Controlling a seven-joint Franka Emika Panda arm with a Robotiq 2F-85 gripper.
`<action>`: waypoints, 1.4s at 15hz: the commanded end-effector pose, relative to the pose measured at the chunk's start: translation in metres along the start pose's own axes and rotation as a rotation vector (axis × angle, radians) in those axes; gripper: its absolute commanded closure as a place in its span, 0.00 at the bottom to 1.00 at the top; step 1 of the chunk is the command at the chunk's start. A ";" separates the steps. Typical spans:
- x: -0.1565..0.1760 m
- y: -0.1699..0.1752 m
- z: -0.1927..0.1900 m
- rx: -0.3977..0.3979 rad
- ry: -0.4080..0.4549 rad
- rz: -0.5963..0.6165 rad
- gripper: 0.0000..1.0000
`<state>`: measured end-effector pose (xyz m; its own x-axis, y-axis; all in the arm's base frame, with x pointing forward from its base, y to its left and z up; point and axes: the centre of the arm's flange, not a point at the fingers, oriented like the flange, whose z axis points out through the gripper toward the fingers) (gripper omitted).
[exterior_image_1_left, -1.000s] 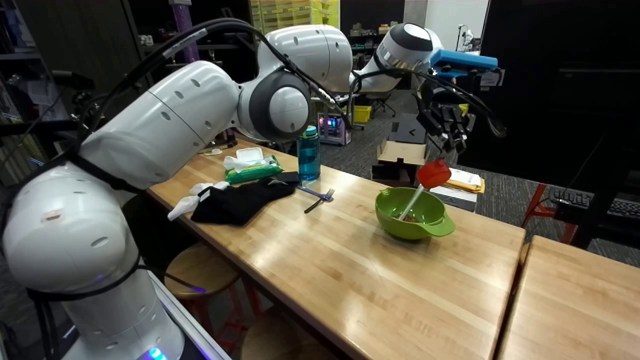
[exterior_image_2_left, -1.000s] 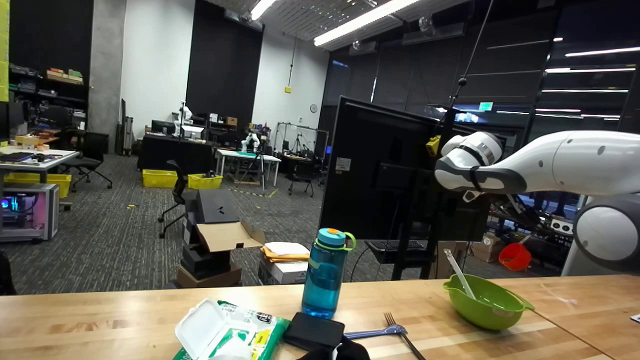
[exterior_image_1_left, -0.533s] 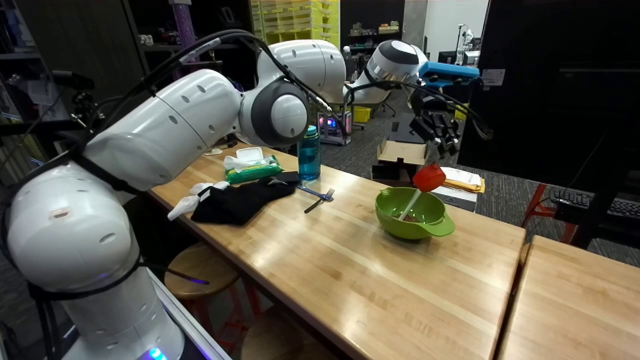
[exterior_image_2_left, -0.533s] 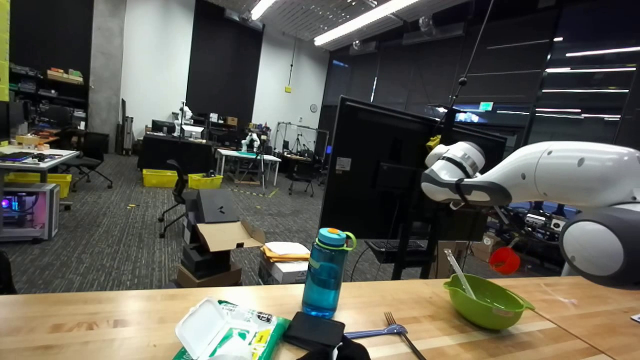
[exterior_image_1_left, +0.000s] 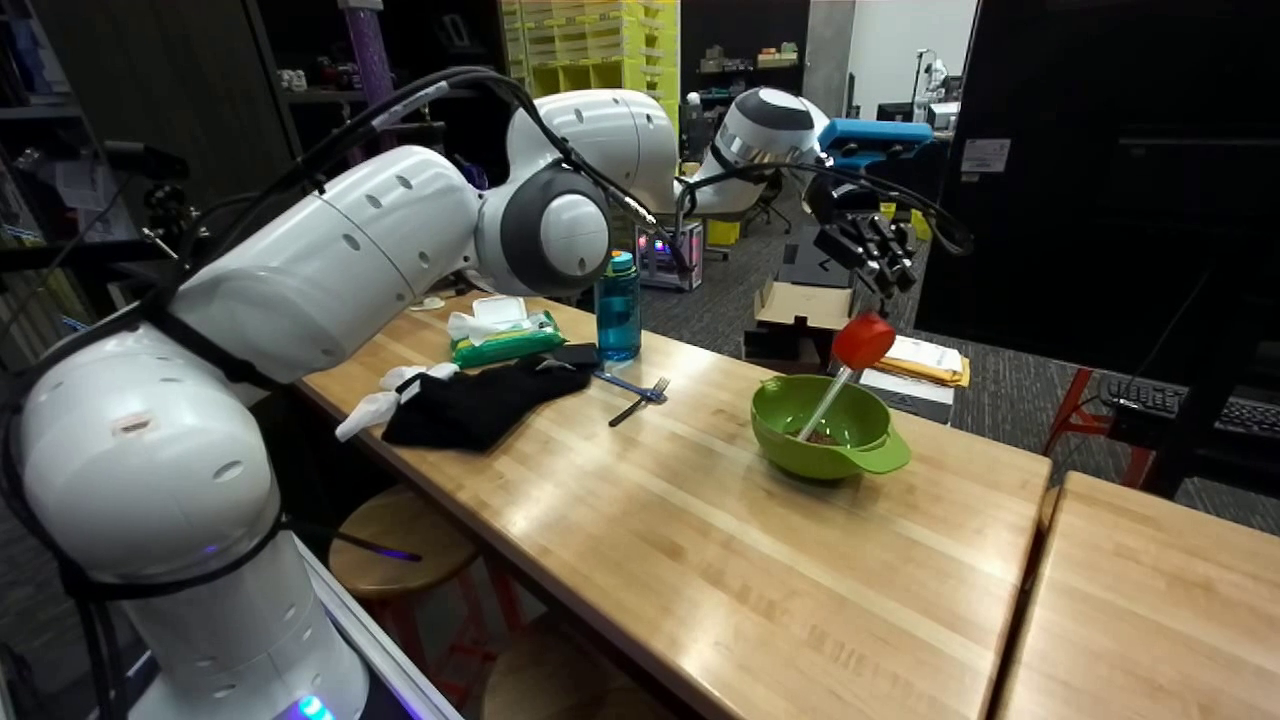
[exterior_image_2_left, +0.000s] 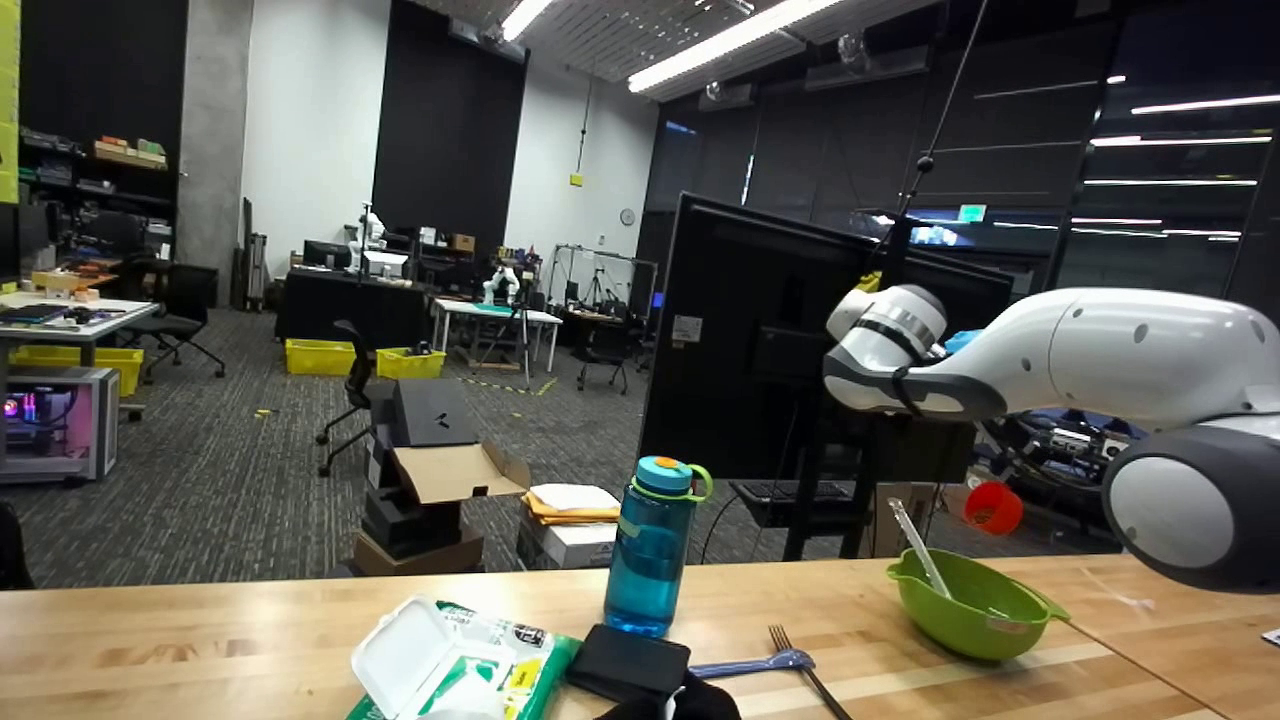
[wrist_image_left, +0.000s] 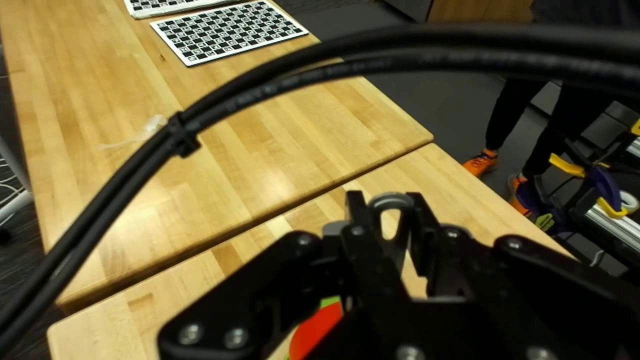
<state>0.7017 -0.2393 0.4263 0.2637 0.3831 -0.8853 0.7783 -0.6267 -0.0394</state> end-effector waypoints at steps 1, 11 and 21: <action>-0.005 -0.035 0.009 -0.064 0.081 0.052 0.94; -0.003 -0.047 0.017 -0.141 0.432 0.136 0.94; -0.008 -0.027 0.012 -0.306 0.599 0.201 0.94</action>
<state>0.7432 -0.2510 0.4452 0.6058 0.6235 -0.4942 0.7878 -0.5571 0.2627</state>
